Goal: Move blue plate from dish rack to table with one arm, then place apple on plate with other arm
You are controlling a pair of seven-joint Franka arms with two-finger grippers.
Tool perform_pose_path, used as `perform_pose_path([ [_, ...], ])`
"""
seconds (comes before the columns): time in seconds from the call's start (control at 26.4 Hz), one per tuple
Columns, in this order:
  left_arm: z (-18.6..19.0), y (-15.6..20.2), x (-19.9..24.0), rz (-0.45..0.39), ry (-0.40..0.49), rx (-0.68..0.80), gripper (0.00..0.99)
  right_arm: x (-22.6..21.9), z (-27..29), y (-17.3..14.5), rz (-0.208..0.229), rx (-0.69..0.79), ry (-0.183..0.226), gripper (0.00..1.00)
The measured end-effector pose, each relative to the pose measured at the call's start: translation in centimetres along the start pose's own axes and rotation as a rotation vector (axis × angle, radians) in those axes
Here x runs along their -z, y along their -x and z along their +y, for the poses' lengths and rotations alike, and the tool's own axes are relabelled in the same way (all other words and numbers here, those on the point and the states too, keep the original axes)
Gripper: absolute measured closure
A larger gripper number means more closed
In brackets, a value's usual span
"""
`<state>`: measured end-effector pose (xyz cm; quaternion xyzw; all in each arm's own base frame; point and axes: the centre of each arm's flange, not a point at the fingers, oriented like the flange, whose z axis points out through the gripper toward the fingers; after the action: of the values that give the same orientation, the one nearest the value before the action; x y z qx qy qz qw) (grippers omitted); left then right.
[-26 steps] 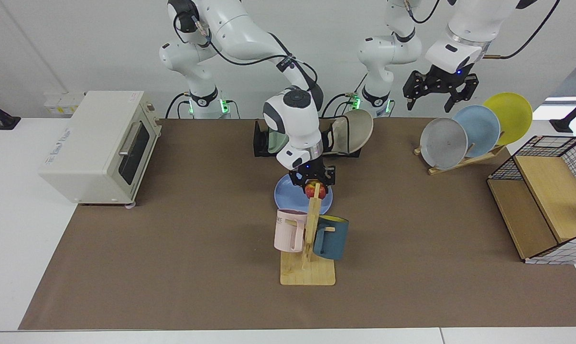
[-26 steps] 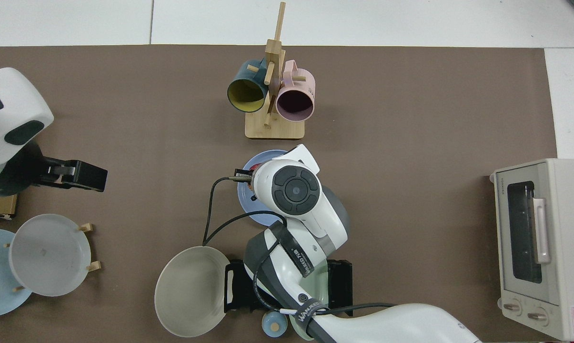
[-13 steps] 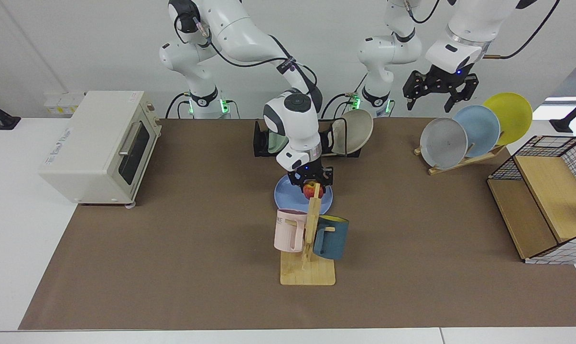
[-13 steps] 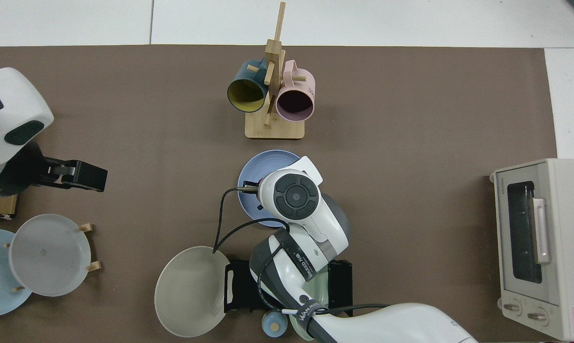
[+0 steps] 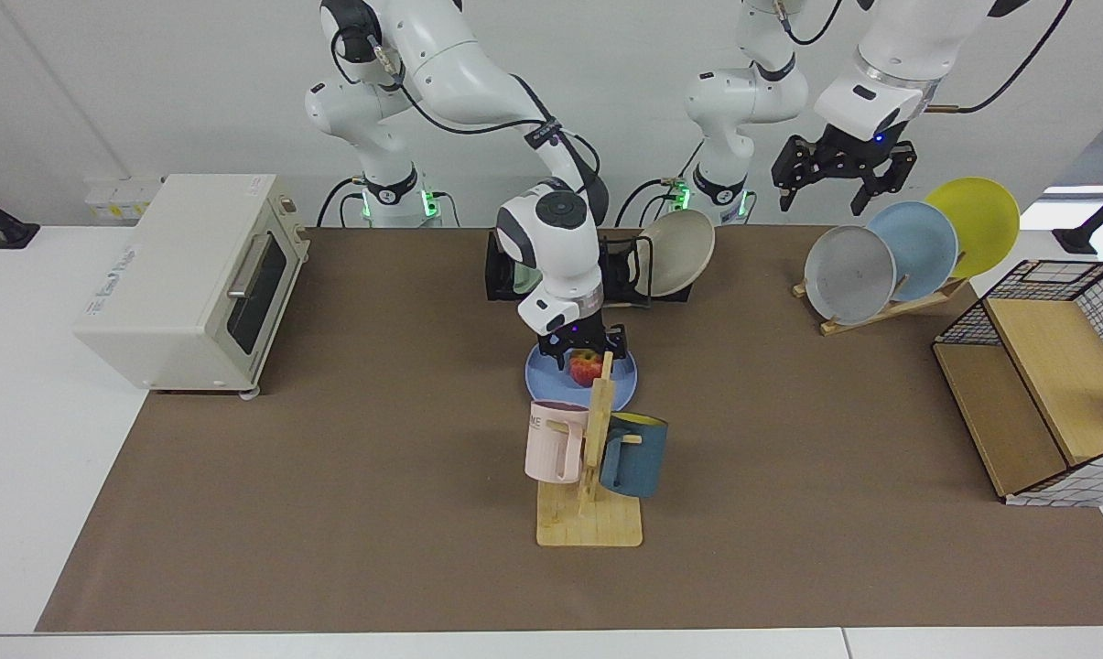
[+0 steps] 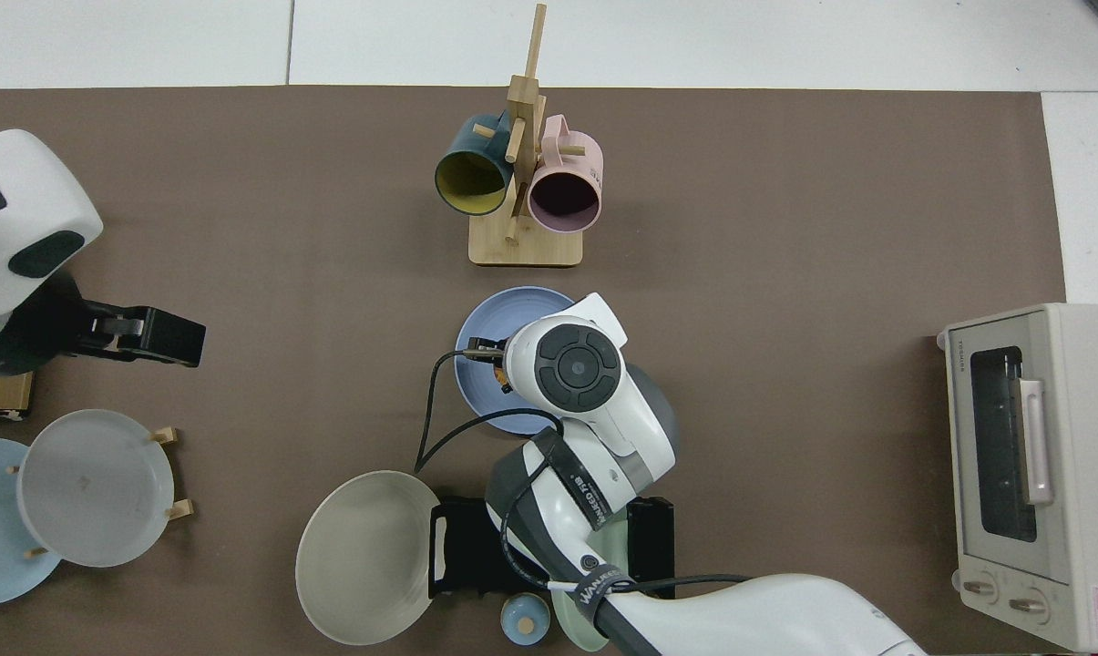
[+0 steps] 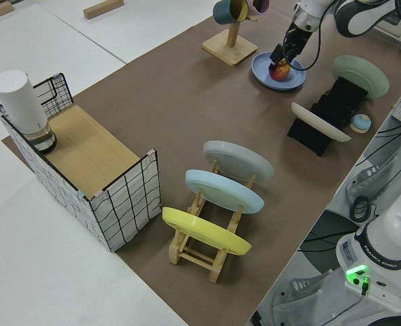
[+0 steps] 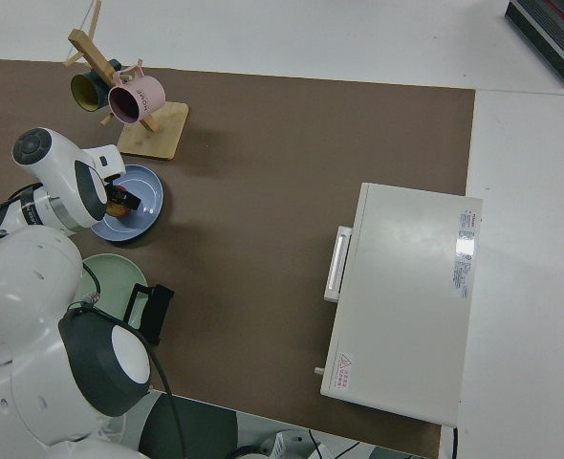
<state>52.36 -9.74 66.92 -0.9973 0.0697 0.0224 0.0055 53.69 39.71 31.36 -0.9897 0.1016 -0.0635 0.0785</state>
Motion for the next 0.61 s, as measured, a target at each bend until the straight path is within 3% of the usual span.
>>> perform_pose_path([
  [0.19, 0.0, 0.0, 0.0, 0.0, 0.0, 0.0, 0.0, 1.7, 0.3, -1.6, 0.026, -0.03, -0.019, 0.0],
  [0.49, 0.0, 0.0, 0.0, 0.0, 0.0, 0.0, 0.0, 7.0, 4.3, -7.1, 0.103, -0.126, -0.063, 0.0],
  [0.61, 0.0, 0.0, 0.0, 0.0, 0.0, 0.0, 0.0, 9.3, 6.9, -9.2, 0.122, -0.155, -0.052, 0.0],
])
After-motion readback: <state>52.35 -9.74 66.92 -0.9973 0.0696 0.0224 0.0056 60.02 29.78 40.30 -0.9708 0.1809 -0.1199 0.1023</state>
